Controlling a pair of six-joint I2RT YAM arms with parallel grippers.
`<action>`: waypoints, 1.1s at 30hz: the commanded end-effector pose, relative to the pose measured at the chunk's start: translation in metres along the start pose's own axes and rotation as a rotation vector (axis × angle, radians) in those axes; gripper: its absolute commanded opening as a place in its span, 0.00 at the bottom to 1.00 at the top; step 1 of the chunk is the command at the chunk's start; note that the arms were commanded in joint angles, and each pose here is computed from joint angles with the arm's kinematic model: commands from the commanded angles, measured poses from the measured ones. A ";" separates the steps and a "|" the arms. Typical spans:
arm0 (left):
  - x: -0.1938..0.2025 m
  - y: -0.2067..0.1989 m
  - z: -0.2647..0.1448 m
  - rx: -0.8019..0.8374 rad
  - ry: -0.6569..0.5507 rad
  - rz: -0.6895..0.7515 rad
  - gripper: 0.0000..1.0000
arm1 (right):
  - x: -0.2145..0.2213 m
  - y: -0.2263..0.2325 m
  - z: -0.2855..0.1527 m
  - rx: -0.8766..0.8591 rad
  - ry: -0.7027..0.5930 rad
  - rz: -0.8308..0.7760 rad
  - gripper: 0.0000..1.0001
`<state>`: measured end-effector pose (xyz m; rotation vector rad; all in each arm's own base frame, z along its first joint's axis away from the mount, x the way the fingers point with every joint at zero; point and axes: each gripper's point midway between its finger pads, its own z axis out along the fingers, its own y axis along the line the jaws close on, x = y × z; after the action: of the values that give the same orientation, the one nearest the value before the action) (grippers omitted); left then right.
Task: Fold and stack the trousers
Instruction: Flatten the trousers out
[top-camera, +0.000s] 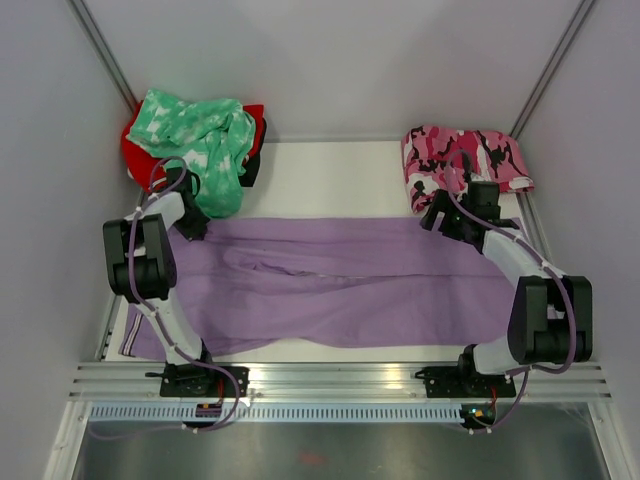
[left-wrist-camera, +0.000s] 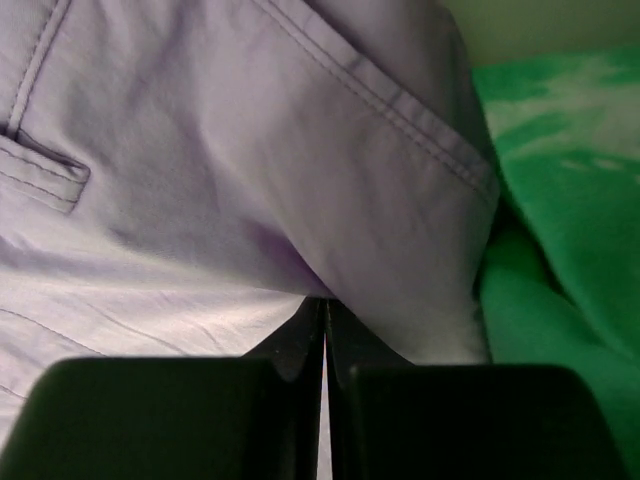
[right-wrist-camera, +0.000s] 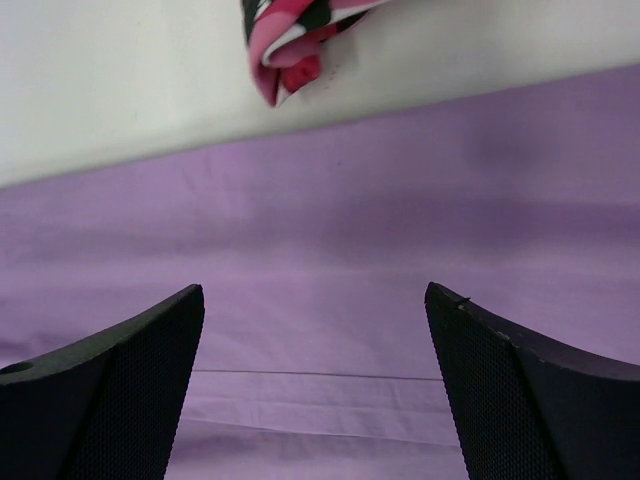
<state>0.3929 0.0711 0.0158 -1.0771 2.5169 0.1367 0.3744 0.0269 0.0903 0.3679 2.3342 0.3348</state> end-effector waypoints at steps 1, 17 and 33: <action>-0.023 -0.013 0.006 0.036 -0.081 0.012 0.02 | -0.002 0.022 0.002 -0.018 -0.007 -0.024 0.98; -0.002 0.038 -0.209 0.259 -0.293 -0.071 1.00 | -0.040 -0.060 -0.082 0.359 -0.164 0.397 0.98; 0.058 0.060 -0.186 0.239 -0.144 -0.072 1.00 | 0.127 -0.218 -0.197 1.122 -0.234 1.075 0.98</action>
<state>0.2572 0.0310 0.1654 -1.0183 2.2551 -0.0966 0.1447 -0.1671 0.0867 1.9280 1.7022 -0.4667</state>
